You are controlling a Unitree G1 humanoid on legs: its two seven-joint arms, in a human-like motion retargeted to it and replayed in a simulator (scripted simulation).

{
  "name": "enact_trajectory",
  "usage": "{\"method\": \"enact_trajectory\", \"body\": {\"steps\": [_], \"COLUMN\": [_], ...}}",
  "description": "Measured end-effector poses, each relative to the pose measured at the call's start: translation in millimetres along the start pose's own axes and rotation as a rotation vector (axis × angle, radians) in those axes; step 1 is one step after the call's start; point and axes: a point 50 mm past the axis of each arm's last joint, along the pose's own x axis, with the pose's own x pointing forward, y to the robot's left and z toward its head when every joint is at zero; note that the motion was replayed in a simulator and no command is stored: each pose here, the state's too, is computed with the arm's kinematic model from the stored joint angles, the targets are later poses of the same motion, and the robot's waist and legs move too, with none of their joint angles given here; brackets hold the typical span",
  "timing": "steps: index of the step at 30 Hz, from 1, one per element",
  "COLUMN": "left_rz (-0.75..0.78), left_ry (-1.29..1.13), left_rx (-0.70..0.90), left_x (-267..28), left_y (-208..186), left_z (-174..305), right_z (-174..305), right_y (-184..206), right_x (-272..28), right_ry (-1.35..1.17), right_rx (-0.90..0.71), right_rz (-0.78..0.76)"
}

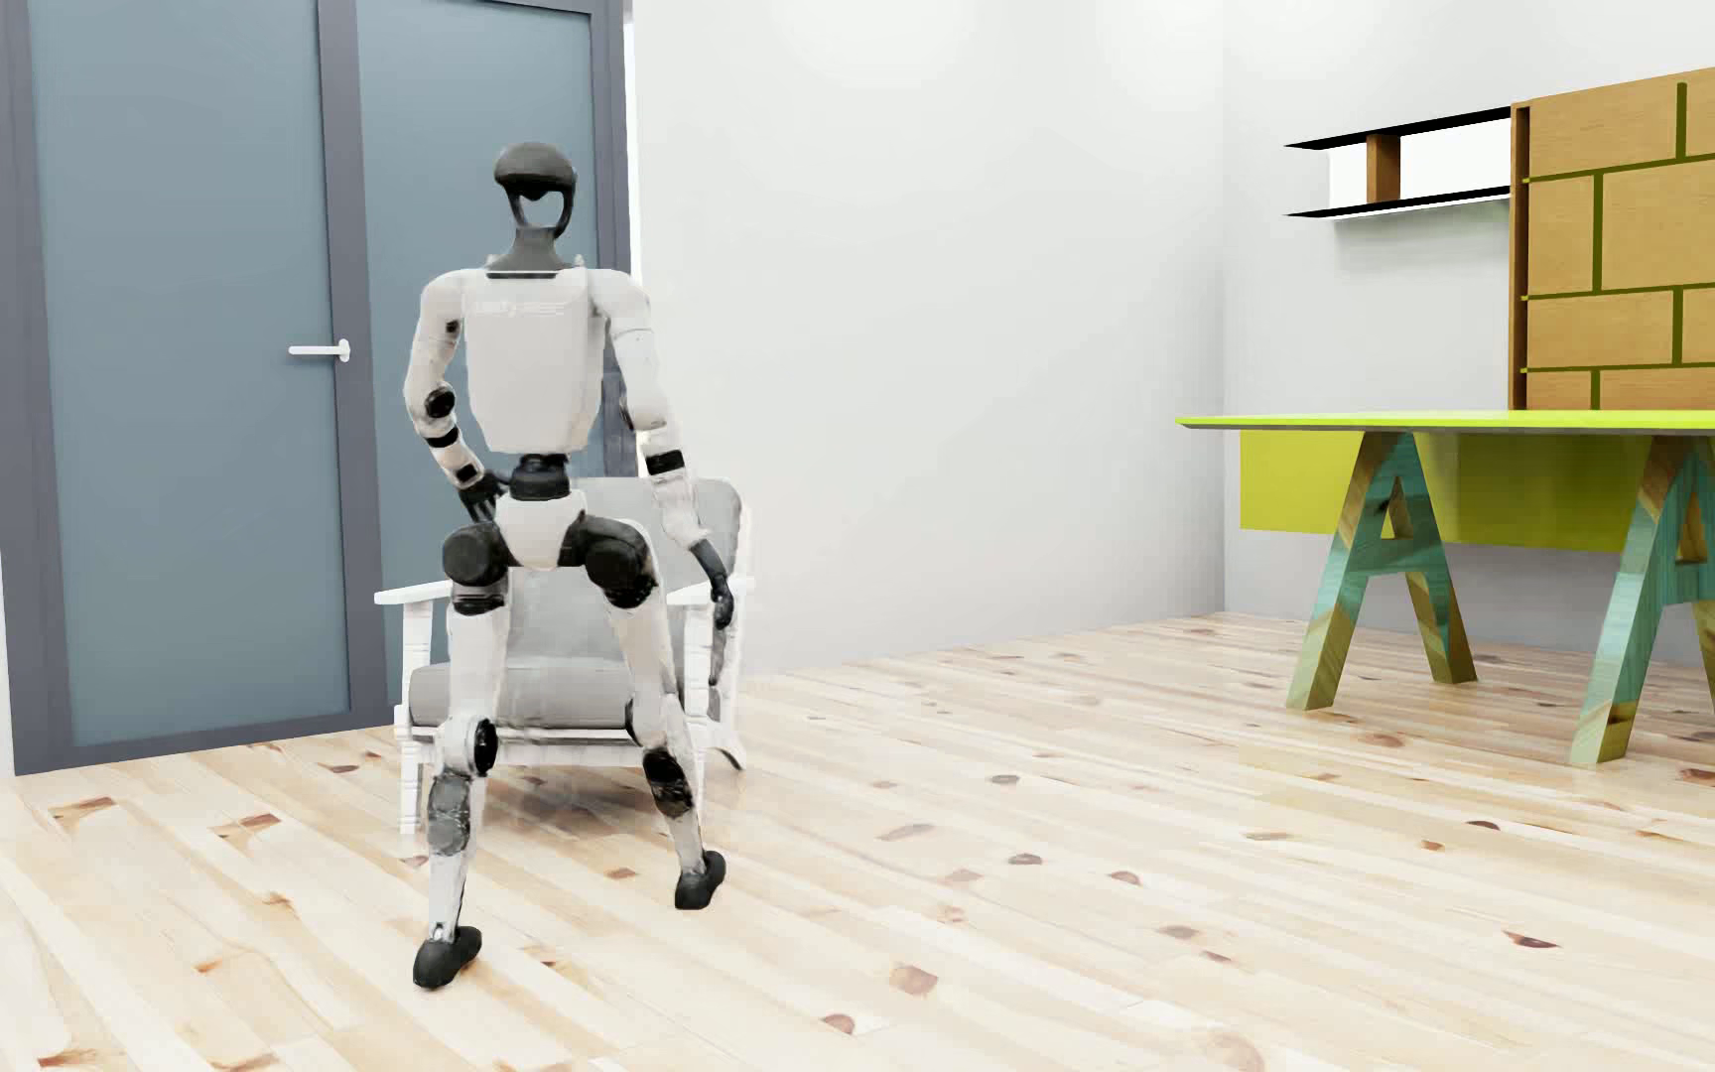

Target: Perch on the dark gray chair

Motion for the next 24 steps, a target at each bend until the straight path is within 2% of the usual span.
{"method": "enact_trajectory", "body": {"steps": [1,3,5,6,7,8,9,12,13,14,16,18,20,21,24], "left_rz": [0.027,-0.022,-0.051,-0.117,-0.149,-0.209,-0.207,-0.242,-0.256,-0.249,-0.225,-0.172,-0.118,-0.101,-0.035], "left_ry": [-0.024,-0.058,0.002,0.034,0.108,0.158,0.238,0.470,0.549,0.576,0.644,0.713,0.734,0.662,0.488], "left_rx": [0.010,0.028,-0.011,-0.038,0.016,-0.018,0.000,-0.122,-0.150,-0.142,-0.163,-0.134,-0.149,-0.150,-0.132], "left_x": [1.1,-0.4,-5.6,-11.1,-15.2,-21.4,-29.3,-64.4,-80.9,-91.6,-108.8,-122.4,-118.9,-107.6,-64.7], "left_y": [2.0,-4.3,-24.4,-32.8,-43.1,-50.8,-59.5,-89.2,-97.3,-97.3,-92.3,-74.4,-65.1,-53.4,-39.9], "left_z": [6.6,12.9,-3.8,-14.1,-27.7,-40.3,-55.7,-100.9,-117.1,-128.1,-146.5,-165.3,-166.1,-159.0,-117.7], "right_z": [-16.5,-22.8,-3.4,11.6,36.5,62.3,90.2,147.3,151.0,163.7,174.9,169.1,170.9,166.9,152.4], "right_y": [1.0,0.6,0.1,-1.2,-13.8,-26.8,-38.1,-94.5,-113.8,-128.2,-161.4,-147.7,-138.0,-131.9,-72.2], "right_x": [-0.9,-0.4,0.5,0.9,2.1,2.0,-1.2,-11.6,-13.1,-18.9,-26.5,-24.0,-22.5,-21.0,-18.3], "right_ry": [0.044,0.053,-0.025,-0.058,-0.160,-0.239,-0.340,-0.507,-0.505,-0.588,-0.609,-0.587,-0.555,-0.564,-0.556], "right_rx": [0.017,0.014,-0.034,-0.061,-0.098,-0.132,-0.144,-0.173,-0.202,-0.171,-0.092,-0.003,0.030,0.016,-0.009], "right_rz": [-0.005,0.023,0.011,0.018,-0.044,-0.052,-0.078,-0.241,-0.341,-0.317,-0.405,-0.398,-0.355,-0.331,-0.200]}}
